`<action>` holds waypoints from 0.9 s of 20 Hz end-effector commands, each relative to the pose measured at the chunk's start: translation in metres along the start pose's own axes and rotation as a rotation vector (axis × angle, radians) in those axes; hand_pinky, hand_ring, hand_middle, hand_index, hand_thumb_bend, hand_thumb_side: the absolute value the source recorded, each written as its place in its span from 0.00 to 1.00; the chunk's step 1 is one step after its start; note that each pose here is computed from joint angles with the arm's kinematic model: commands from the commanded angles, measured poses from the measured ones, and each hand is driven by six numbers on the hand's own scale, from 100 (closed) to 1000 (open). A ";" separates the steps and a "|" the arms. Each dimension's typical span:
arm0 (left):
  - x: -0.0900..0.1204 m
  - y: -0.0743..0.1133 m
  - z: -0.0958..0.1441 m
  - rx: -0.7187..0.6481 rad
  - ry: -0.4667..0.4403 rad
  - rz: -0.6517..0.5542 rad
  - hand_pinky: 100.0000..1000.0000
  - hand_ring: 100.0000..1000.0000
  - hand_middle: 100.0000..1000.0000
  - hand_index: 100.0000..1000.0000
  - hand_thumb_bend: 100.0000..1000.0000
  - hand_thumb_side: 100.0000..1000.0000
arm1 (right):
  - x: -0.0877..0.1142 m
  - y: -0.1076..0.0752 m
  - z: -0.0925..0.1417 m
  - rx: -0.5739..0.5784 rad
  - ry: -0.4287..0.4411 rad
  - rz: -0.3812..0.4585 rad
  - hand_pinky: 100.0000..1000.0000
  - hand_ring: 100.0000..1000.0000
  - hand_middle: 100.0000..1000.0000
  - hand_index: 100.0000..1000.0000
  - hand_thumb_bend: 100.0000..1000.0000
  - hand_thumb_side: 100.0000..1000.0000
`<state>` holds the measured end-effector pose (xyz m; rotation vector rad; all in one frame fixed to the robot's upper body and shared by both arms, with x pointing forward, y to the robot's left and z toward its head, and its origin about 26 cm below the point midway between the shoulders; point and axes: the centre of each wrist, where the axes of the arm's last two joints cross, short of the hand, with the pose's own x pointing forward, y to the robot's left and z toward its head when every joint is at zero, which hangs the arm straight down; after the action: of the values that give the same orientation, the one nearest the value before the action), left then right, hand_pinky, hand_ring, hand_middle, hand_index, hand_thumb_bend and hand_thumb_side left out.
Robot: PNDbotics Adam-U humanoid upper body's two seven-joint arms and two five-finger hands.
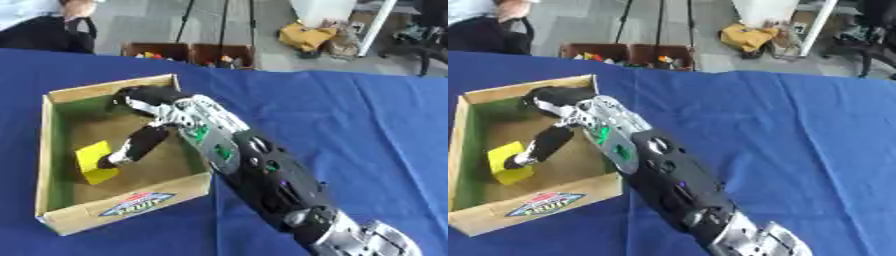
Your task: Pick up objects on the table and place them in the box.
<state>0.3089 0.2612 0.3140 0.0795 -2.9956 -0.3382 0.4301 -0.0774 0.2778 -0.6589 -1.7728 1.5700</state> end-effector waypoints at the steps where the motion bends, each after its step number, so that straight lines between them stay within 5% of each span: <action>1: 0.005 0.004 -0.005 -0.001 -0.022 -0.020 0.72 0.91 0.89 0.95 0.00 1.00 | 0.002 -0.047 0.024 -0.191 -0.032 0.006 0.83 0.93 0.92 0.92 0.51 0.60; 3: 0.005 0.006 -0.003 0.007 -0.016 -0.028 0.72 0.91 0.89 0.95 0.00 1.00 | 0.001 -0.072 0.045 -0.338 -0.042 -0.019 0.80 0.91 0.89 0.89 0.24 0.65; 8: 0.004 0.008 0.001 0.022 -0.003 -0.042 0.72 0.91 0.89 0.95 0.00 1.00 | -0.002 -0.113 0.102 -0.717 -0.066 -0.131 0.75 0.89 0.87 0.88 0.01 0.61; 9: 0.004 0.009 0.001 0.024 -0.001 -0.044 0.72 0.91 0.89 0.95 0.00 1.00 | -0.002 -0.118 0.113 -0.786 -0.072 -0.153 0.75 0.88 0.86 0.87 0.00 0.71; 10: 0.004 0.009 0.002 0.026 0.001 -0.046 0.72 0.91 0.89 0.95 0.00 1.00 | -0.002 -0.122 0.123 -0.852 -0.081 -0.173 0.74 0.88 0.86 0.87 0.00 0.58; 18: 0.004 0.011 0.005 0.049 0.016 -0.066 0.72 0.91 0.89 0.95 0.00 0.99 | -0.002 -0.138 0.200 -1.281 -0.169 -0.223 0.72 0.83 0.83 0.86 0.00 0.49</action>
<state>0.3089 0.2686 0.3042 0.1515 -2.9639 -0.2587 0.3059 -0.2211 0.3888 -0.7938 -2.6824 0.2487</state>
